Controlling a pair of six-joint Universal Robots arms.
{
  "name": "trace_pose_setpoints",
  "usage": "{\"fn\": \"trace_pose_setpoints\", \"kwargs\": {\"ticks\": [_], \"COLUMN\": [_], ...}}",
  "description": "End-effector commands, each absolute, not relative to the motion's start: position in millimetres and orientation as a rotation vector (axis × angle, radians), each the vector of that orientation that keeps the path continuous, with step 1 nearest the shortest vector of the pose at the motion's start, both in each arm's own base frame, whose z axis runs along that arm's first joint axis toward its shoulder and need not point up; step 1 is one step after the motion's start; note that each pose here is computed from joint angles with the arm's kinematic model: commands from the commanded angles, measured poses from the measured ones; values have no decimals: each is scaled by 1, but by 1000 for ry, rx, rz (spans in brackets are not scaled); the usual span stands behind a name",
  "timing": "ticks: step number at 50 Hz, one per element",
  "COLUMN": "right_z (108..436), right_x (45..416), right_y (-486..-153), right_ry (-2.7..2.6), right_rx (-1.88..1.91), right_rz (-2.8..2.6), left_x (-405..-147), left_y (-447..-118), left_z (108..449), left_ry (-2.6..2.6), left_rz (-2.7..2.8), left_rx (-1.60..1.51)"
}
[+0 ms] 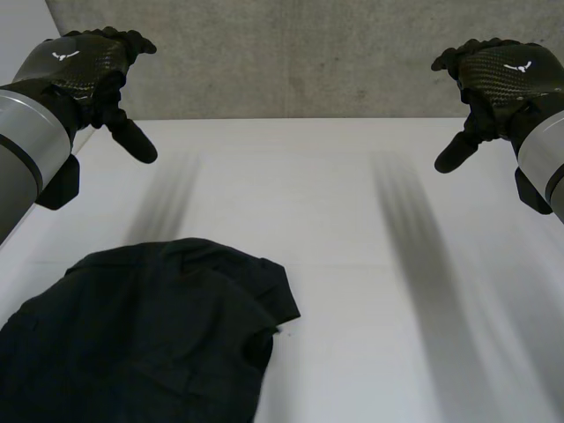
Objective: Fold the shorts.
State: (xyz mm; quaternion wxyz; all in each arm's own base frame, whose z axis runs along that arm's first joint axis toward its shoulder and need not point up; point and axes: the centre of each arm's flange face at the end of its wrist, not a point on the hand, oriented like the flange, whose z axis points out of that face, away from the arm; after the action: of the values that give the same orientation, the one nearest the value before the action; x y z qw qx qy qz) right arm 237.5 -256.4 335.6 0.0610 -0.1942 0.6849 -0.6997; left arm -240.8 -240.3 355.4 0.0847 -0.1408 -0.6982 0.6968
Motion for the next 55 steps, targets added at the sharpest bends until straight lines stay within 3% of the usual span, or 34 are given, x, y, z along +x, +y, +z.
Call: {"fn": "trace_pose_setpoints", "kwargs": {"ticks": [1, 10, 17, 26, 31, 38, 43, 46, 55], "right_z": [333, 304, 256, 241, 242, 252, 257, 262, 265], "right_x": [242, 261, 284, 280, 279, 273, 252, 246, 239], "right_y": [-255, -246, -241, -250, -252, -261, -283, -289, -295], "right_ry": [2047, 2004, 2014, 2098, 2100, 2095, 2156, 2181, 2217], "right_rx": [-637, -899, -1034, -1010, -1006, -983, -898, -863, -826], "right_rz": [-2086, -1890, -1649, -1644, -1654, -1715, -1781, -1820, -1863], "left_x": [-242, -247, -251, -251, -267, -318, -361, -372, -401], "left_y": [-243, -253, -252, -255, -274, -299, -299, -298, -260], "left_z": [351, 321, 260, 197, 203, 225, 255, 262, 223], "left_ry": [-2102, -2245, -2472, -2598, -2499, -2259, -2051, -1989, -2000], "left_rz": [2064, 2033, 1791, 1561, 1728, 1957, 2017, 1993, 1849], "left_rx": [-435, -680, -1076, -1235, -1203, -1149, -913, -795, -913]}}
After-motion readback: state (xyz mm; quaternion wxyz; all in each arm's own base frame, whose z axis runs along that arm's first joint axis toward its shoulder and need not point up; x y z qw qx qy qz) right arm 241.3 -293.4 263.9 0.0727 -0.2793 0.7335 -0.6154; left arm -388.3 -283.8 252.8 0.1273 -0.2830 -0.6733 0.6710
